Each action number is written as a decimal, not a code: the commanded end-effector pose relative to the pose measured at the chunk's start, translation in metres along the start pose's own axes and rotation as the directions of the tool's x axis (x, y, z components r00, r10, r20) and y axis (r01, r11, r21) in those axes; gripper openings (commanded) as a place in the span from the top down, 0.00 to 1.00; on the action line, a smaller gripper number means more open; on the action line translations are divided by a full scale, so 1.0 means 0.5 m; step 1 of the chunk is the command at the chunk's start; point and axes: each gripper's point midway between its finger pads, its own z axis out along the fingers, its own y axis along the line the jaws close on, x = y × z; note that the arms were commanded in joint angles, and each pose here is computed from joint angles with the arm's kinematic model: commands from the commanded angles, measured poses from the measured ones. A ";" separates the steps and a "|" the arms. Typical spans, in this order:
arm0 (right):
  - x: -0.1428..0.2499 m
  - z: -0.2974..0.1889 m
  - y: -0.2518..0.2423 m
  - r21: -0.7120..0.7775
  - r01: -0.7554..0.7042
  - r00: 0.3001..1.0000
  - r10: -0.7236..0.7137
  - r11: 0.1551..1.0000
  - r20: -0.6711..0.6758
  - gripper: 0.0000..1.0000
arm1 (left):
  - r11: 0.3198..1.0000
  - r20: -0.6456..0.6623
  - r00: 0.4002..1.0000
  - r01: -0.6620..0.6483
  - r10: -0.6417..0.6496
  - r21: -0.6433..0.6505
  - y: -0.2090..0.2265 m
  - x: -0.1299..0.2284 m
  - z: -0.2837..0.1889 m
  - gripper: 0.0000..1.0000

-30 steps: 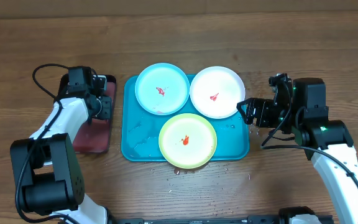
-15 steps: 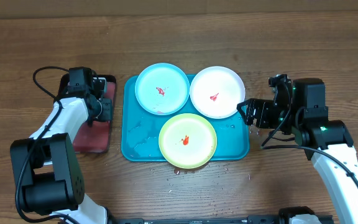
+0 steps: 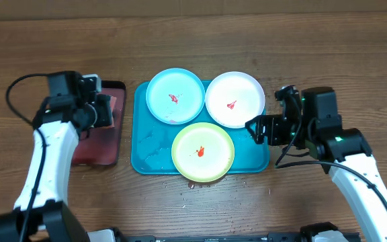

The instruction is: Clean dirty plates on tray and stack at the side

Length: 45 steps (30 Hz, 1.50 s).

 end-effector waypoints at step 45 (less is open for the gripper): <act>0.039 0.092 0.042 -0.046 0.095 0.983 -0.101 0.994 -0.154 0.10 | 0.869 0.292 0.927 0.065 -0.234 0.490 -0.011 0.002 0.007 0.96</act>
